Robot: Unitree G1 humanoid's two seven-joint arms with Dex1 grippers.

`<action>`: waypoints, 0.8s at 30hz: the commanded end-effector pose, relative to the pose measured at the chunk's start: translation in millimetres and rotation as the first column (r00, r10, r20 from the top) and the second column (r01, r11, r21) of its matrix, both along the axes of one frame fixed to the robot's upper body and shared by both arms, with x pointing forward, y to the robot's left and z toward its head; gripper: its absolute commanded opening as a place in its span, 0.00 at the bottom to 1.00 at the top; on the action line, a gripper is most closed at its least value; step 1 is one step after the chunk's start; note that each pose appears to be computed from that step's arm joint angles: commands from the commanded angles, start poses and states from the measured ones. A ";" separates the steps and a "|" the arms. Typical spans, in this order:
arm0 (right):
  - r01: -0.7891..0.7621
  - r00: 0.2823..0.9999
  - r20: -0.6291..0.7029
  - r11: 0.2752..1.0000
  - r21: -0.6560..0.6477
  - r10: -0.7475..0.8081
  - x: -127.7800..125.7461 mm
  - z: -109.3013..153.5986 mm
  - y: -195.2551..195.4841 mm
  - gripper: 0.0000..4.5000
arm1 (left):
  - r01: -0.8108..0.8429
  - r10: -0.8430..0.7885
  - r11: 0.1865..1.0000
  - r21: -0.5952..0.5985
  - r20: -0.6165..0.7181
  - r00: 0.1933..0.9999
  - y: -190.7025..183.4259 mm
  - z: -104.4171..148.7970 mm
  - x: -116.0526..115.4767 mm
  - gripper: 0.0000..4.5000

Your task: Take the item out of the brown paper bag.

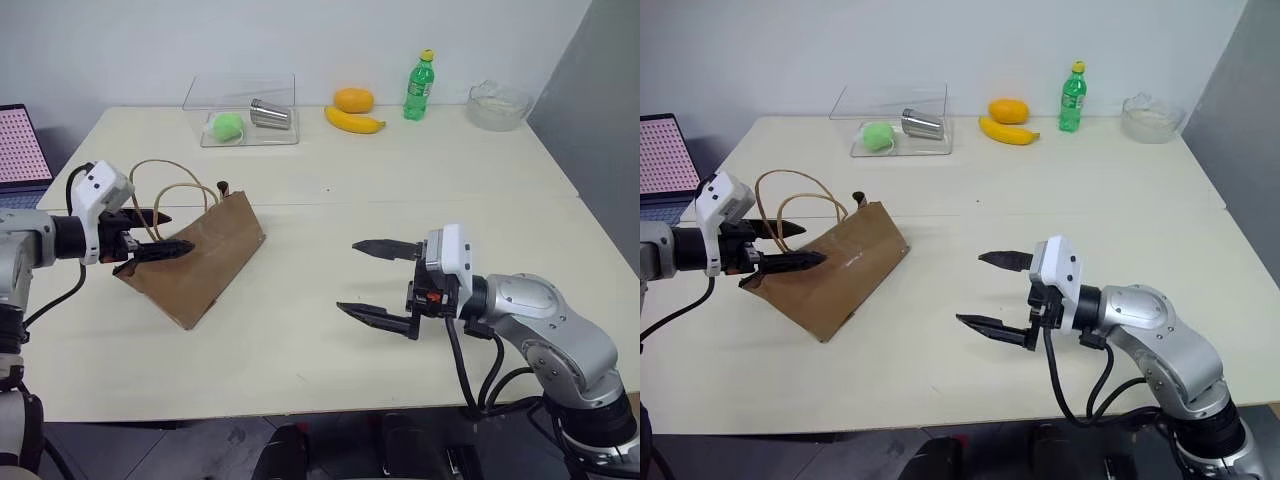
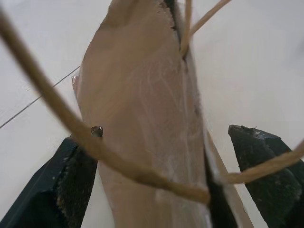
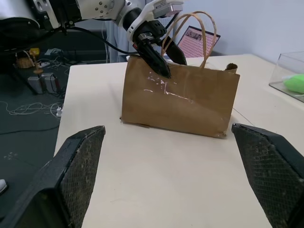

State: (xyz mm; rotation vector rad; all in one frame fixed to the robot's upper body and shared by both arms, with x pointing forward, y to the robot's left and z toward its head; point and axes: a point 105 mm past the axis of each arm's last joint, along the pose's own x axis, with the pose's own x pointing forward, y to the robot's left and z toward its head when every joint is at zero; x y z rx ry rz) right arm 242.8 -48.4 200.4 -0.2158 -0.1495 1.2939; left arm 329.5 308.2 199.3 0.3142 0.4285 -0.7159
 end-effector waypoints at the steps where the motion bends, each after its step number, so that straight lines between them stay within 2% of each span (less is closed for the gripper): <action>1: -0.020 0.999 0.039 1.000 0.022 0.019 -6.2 10.8 1.8 1.00 | 0.010 -0.009 1.000 -0.025 0.027 1.000 -2.8 6.4 -2.4 0.99; 2: -0.022 0.999 0.040 1.000 0.022 0.021 -6.0 11.1 2.1 1.00 | 0.010 -0.009 0.999 -0.030 0.032 0.999 -4.3 6.2 -1.0 0.99; 5: -0.029 0.999 0.042 0.999 0.019 0.028 -5.3 11.8 2.7 1.00 | 0.018 -0.016 0.999 -0.039 0.038 0.999 -9.9 3.5 3.9 0.88; 15: -0.018 0.999 0.038 1.000 0.013 0.017 -6.4 11.3 1.6 1.00 | 0.065 -0.064 0.998 -0.023 0.048 0.997 -23.1 0.7 21.1 0.18; 18: -0.003 0.999 0.034 1.000 0.020 0.002 -6.6 11.6 0.4 1.00 | 0.078 -0.077 0.997 -0.009 0.049 0.996 -23.0 2.7 24.3 0.00; 24: 0.030 0.999 0.028 0.999 0.040 -0.031 -6.2 11.9 0.6 1.00 | 0.149 -0.152 0.988 0.046 0.082 0.985 -28.1 19.6 31.7 0.00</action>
